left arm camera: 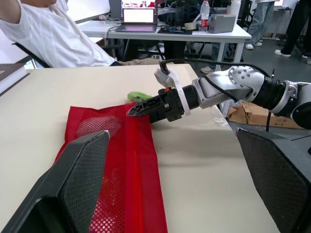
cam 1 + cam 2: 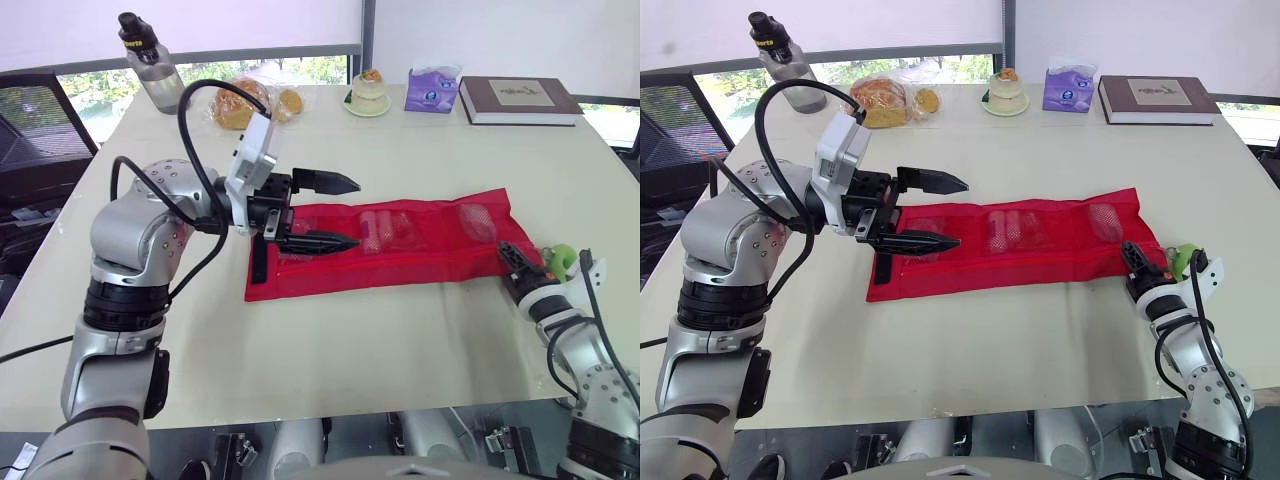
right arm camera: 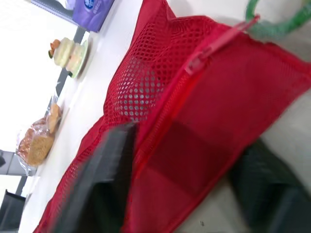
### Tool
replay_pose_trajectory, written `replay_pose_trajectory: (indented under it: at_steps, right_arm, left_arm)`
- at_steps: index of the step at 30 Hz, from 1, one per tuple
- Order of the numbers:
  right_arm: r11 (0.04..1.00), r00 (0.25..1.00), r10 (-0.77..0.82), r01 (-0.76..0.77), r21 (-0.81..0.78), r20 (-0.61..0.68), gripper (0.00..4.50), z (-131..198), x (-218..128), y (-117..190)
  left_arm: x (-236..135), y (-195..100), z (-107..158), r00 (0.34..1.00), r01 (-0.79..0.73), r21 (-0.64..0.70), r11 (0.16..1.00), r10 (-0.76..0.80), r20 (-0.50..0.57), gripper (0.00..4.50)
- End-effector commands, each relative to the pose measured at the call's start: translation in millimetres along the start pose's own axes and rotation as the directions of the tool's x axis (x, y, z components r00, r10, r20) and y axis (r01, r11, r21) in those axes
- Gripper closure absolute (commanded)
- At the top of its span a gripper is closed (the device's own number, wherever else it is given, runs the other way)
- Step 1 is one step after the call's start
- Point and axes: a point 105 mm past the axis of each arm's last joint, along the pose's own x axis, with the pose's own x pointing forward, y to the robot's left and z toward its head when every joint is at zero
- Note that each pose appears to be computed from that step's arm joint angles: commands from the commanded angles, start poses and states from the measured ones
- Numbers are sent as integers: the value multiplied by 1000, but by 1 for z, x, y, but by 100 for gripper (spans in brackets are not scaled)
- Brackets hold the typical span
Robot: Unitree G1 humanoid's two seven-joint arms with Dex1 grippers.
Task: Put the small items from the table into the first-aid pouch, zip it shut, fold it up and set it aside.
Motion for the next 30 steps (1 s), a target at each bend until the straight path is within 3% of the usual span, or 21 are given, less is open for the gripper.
replay_pose_trajectory:
  at_steps: [1, 2, 6, 13, 17, 20, 23, 26, 30]
  right_arm:
    - [999, 998, 42, -41, -23, 52, 384, 10, -4, 7]
    - [999, 997, 44, -43, -26, 60, 442, 11, -5, 7]
    - [995, 994, 56, -48, -89, 97, 447, 22, -18, 4]
    - [911, 990, 109, -65, -407, 85, 447, 49, -50, 6]
    - [721, 967, 256, -190, -667, 2, 447, 71, -71, 36]
    - [590, 927, 368, -296, -752, -77, 447, 73, -78, 65]
    - [382, 848, 414, -491, -783, -331, 447, 39, -78, 97]
    - [275, 801, 382, -575, -770, -461, 447, 17, -76, 102]
    - [14, 636, 168, -766, -643, -753, 447, -60, -60, 90]
  left_arm:
    - [1, -4, 8, 1000, 19, 47, 999, -19, 1, 0]
    - [1, -4, 8, 1000, 20, 47, 999, -20, 2, 0]
    - [1, -3, 8, 1000, 13, 50, 999, -13, -3, 0]
    - [-3, 17, 4, 992, -118, 53, 992, 120, -40, 0]
    - [-15, 27, 2, 979, -189, 59, 980, 192, -65, 0]
    - [-18, 28, 3, 976, -205, 65, 977, 209, -67, 0]
    - [-19, 31, 6, 971, -226, 70, 972, 230, -58, 0]
    - [-19, 31, 6, 971, -229, 71, 971, 233, -57, 0]
    - [-13, 27, 5, 974, -215, 70, 974, 219, -50, 0]
